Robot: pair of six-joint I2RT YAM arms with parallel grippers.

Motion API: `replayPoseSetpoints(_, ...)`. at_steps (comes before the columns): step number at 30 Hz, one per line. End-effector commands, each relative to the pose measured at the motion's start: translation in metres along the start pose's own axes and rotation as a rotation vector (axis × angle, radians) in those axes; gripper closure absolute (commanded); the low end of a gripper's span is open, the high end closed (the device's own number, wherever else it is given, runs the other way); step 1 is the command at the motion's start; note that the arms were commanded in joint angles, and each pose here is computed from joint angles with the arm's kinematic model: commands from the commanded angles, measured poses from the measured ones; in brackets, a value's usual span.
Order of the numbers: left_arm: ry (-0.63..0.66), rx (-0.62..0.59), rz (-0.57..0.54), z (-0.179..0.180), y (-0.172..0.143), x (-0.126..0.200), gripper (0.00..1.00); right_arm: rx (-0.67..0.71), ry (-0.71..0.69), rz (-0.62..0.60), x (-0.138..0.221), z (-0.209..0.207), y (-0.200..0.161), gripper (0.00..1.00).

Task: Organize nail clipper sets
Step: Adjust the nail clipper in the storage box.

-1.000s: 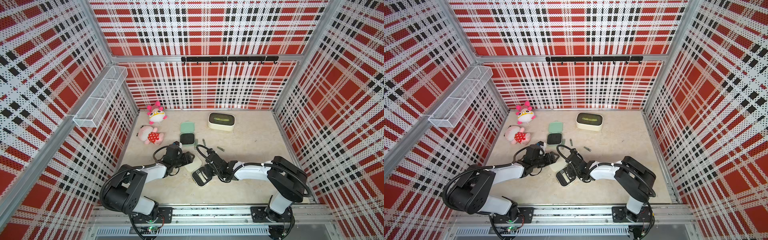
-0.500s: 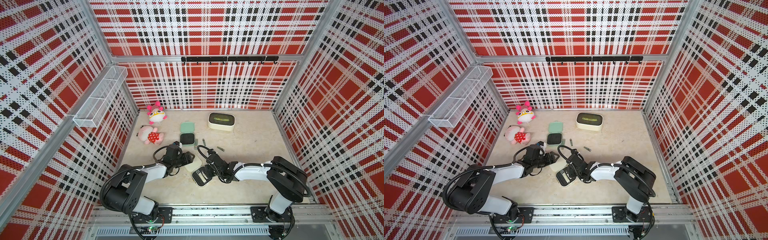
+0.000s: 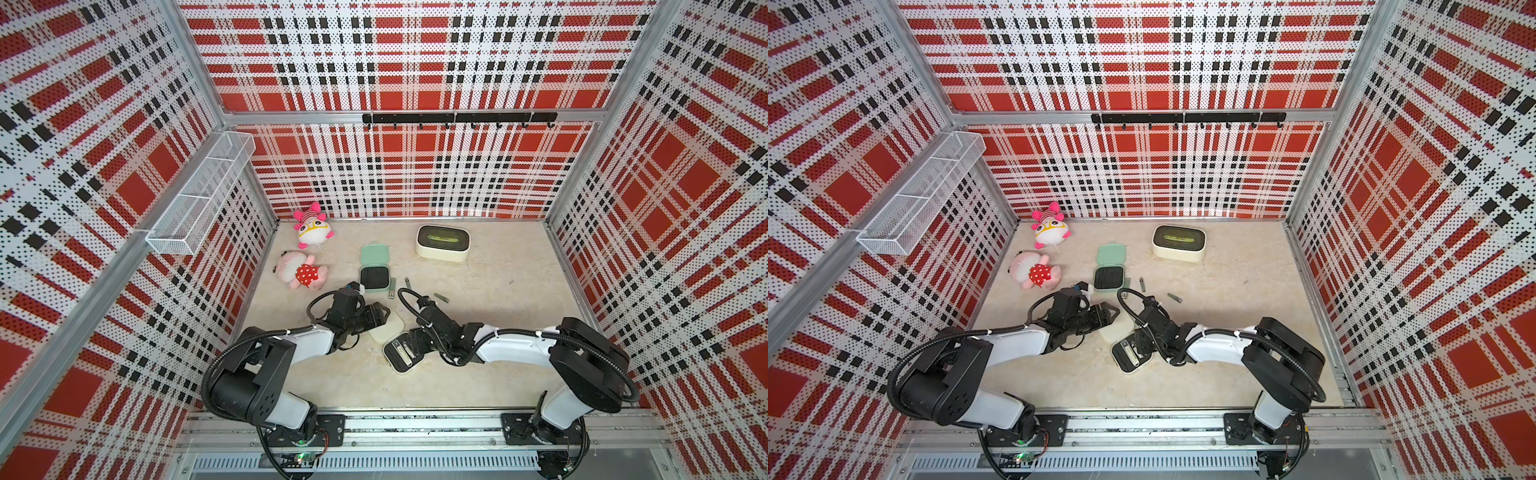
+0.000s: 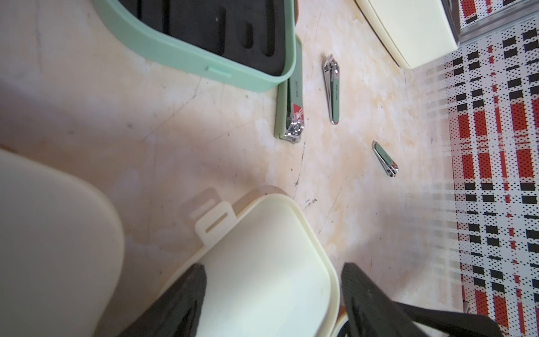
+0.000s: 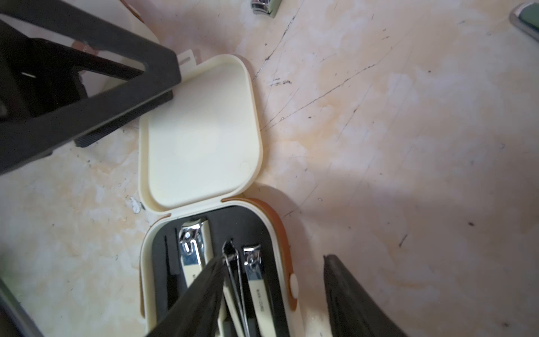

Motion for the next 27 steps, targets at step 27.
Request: replayPoseSetpoints(27, 0.074, 0.023, 0.084, 0.017, -0.02, -0.003, 0.22, 0.021, 0.048, 0.096, -0.016, -0.003, -0.021, 0.56)
Point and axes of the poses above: each gripper's point midway between its finger pads, its own x axis back along the fingers, its own z axis along the line the jaws close on, y = z × x, the point moved 5 cm from there along x, back along the fingers, and after that the axes turned 6 degrees about -x, right-handed, at the moved point
